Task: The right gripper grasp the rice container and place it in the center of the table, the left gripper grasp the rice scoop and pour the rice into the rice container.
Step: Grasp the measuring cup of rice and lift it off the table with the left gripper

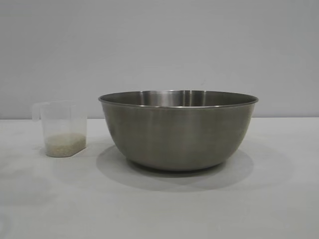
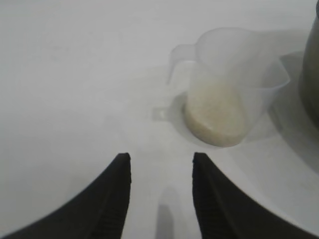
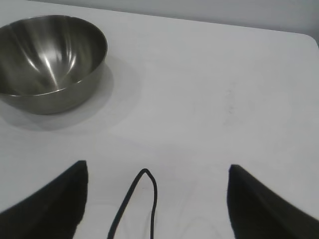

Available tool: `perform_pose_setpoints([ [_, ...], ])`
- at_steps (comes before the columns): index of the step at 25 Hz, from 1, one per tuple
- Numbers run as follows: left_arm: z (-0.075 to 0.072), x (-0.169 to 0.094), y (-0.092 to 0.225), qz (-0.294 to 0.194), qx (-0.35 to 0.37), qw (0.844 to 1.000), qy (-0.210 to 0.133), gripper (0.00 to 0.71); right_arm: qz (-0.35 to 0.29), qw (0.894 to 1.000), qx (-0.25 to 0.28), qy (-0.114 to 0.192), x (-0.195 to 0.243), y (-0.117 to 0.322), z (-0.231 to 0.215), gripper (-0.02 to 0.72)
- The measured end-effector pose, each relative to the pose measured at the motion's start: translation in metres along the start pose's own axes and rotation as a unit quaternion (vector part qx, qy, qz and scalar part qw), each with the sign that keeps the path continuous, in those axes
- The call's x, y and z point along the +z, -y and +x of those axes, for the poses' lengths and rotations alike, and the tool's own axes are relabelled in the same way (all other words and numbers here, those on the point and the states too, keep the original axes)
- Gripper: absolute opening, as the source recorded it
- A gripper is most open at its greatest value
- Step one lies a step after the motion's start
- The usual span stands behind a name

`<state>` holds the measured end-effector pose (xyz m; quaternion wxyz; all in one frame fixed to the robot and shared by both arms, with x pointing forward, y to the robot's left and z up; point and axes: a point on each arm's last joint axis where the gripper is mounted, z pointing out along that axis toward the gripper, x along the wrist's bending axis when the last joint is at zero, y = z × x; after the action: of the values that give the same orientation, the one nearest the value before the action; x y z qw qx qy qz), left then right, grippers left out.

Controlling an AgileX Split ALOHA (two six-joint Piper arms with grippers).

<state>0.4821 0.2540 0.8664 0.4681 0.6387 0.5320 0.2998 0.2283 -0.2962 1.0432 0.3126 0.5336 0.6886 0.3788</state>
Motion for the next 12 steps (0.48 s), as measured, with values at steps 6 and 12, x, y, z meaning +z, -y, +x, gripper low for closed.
perform_pose_setpoints([
  [6,0.003,0.017,0.0,-0.004,0.001,1.0,0.0,0.267,0.0,1.0,0.0,0.0,0.0,0.0,0.0,0.498],
  [12,0.005,0.031,0.0,-0.008,0.002,1.0,0.001,0.267,0.0,1.0,0.0,0.0,0.0,0.0,0.0,0.498],
])
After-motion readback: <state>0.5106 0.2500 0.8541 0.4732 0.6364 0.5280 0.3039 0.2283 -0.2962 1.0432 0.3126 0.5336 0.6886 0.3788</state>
